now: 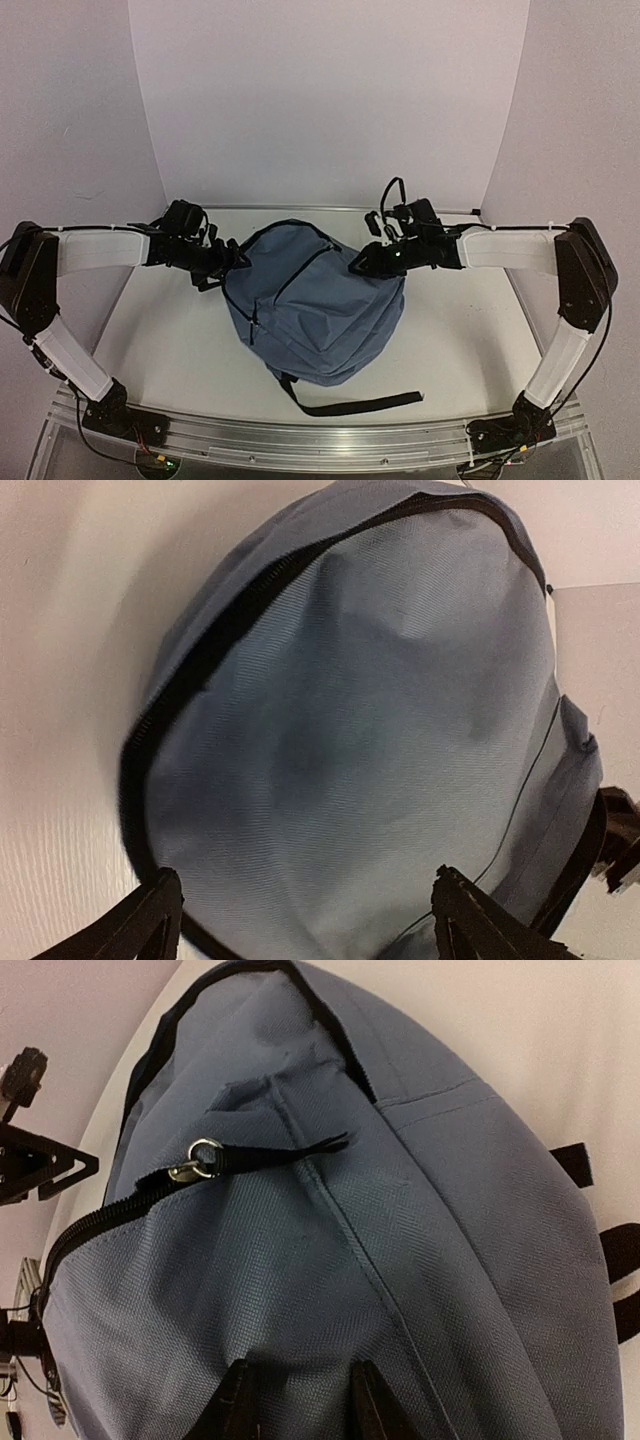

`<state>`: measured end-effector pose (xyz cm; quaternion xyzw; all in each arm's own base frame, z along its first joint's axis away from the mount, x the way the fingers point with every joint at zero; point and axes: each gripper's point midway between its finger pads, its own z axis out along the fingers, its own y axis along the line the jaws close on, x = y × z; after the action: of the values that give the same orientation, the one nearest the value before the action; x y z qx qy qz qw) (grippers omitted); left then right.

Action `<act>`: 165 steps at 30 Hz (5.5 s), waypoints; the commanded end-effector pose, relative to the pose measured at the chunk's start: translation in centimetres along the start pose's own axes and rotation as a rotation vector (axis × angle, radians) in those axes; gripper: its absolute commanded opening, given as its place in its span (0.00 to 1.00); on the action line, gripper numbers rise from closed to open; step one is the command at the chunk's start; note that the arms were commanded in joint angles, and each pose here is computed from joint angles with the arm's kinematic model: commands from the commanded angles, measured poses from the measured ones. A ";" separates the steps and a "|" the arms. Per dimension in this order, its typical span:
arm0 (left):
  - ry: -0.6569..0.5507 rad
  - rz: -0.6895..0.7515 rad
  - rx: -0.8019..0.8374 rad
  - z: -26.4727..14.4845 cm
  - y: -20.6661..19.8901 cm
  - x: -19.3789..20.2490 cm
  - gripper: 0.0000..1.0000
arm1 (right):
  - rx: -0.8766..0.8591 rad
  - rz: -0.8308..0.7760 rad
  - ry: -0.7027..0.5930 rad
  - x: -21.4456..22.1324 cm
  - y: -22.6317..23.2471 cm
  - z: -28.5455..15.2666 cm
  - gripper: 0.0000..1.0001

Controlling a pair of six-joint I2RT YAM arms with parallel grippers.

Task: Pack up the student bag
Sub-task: Adjust the student bag at the center of the board, then zip the student bag at the center of the board.

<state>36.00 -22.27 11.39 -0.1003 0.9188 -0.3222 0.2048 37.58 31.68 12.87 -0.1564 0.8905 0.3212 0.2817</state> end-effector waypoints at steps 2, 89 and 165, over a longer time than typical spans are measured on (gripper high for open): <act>-0.028 -0.087 -0.072 -2.5 1.7 1.8 0.87 | -0.178 0.013 0.179 7.3 8.6 -0.4 0.28; -0.135 -0.227 0.066 -5.7 3.2 -0.4 0.00 | 0.059 -0.509 -0.014 3.9 21.5 5.7 0.00; -0.035 1.008 -0.003 -0.8 -16.4 9.6 0.24 | 0.116 0.102 -0.097 0.8 4.8 -3.1 0.57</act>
<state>27.19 -35.73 16.80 0.3533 0.8681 -0.1505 0.3145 33.68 33.16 15.18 -0.0724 0.9098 0.2720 0.3049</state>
